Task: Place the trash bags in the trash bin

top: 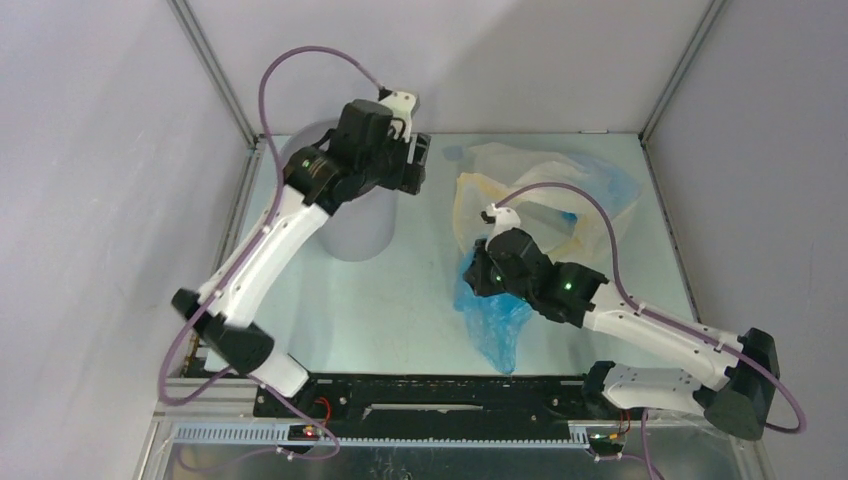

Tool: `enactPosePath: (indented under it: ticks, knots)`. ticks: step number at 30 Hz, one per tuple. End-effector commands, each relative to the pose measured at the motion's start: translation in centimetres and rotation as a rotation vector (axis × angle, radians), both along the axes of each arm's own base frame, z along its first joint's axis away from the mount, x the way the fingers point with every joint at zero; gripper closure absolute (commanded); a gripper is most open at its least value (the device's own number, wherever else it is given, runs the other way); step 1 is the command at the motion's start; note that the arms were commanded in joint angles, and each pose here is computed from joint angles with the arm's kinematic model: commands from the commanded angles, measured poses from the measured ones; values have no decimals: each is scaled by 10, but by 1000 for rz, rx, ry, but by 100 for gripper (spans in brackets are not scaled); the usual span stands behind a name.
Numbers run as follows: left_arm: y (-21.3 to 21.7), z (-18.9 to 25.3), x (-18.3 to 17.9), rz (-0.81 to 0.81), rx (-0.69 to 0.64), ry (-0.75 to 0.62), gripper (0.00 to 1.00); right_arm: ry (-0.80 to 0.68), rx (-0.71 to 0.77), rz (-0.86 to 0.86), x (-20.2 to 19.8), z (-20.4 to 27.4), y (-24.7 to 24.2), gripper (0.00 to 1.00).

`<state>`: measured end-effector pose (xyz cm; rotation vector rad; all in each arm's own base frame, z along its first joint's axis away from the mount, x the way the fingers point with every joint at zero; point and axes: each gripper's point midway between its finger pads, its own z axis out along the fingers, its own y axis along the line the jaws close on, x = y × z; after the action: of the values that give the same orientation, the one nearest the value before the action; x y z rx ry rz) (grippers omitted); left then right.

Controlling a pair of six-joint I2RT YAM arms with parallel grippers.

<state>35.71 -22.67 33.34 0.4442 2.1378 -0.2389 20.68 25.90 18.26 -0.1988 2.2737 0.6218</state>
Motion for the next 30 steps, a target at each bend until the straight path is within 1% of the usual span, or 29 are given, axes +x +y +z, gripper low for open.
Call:
enactPosePath:
  ticks: [1,3,4,5,7,10,12,14,15,17,19,21,25,27,30]
  knots:
    - [-28,26,-54,-145,-213,-16,22,-79,158,85,3,50,38,82]
    - [-31,18,-72,-172,-281,6,22,-87,164,88,2,54,35,50]
    - [-32,12,-80,-177,-317,14,22,-92,157,84,0,55,31,40]
    - [-32,3,-87,-184,-346,29,23,-102,146,66,0,57,24,34]
    - [-32,-5,-105,-206,-409,39,24,-111,114,43,-2,55,9,32]
    - [-38,-29,-125,-229,-446,74,24,-133,81,13,-8,53,-14,31]
    - [-47,-44,-137,-248,-442,97,25,-146,60,-18,-10,50,-32,32]
    - [-53,-61,-144,-248,-406,113,26,-149,41,-51,-12,41,-50,35]
    - [-54,-67,-145,-236,-394,114,27,-155,50,-62,-12,41,-57,37]
    - [-53,-85,-141,-188,-392,117,28,-151,60,-60,-13,33,-69,38]
    - [-54,-96,-140,-173,-407,116,27,-148,75,-44,-15,27,-76,35]
    - [-55,-104,-138,-164,-421,114,26,-147,81,-46,-14,22,-84,28]
    - [-75,-111,-141,-227,-465,156,27,-114,47,-81,-5,3,-98,17]
    - [-89,-113,-145,-277,-498,186,29,-92,28,-104,1,-7,-104,16]
    - [-106,-113,-152,-339,-528,207,30,-50,18,-126,7,-24,-108,19]
